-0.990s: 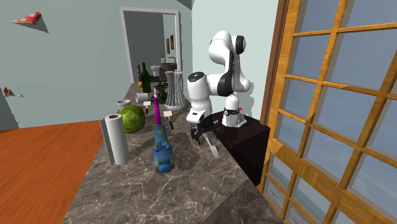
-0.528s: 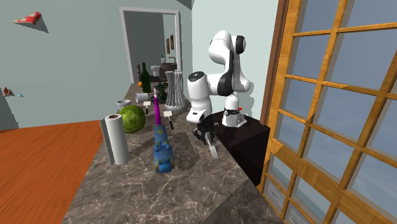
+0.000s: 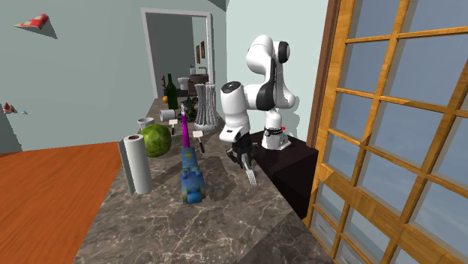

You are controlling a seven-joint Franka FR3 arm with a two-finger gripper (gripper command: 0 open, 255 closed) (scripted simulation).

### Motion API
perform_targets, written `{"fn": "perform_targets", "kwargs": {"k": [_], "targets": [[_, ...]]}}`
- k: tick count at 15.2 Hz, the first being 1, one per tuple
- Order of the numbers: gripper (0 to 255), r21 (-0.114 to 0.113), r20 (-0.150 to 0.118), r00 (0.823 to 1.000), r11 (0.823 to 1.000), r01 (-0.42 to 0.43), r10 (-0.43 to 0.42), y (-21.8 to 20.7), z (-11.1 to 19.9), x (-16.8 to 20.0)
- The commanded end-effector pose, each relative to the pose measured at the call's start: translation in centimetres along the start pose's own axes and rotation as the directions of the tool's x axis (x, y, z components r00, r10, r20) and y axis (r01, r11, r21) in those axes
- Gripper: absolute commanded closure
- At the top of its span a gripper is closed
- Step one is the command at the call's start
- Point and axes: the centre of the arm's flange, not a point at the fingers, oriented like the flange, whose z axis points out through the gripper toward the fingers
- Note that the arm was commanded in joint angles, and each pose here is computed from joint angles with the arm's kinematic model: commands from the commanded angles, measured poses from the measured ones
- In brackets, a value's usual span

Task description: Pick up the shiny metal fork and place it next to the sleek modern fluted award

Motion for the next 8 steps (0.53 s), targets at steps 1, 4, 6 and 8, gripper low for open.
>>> {"fn": "perform_targets", "kwargs": {"k": [1,4,6,8], "targets": [[255,0.000,0.000,1.000,1.000,0.000,0.000,-0.2,-0.9,-0.1],[255,0.000,0.000,1.000,1.000,0.000,0.000,-0.6,-2.5,-0.2],[255,0.000,0.000,1.000,1.000,0.000,0.000,-0.8,-3.5,-0.3],[255,0.000,0.000,1.000,1.000,0.000,0.000,-1.0,-4.5,-0.4]]}}
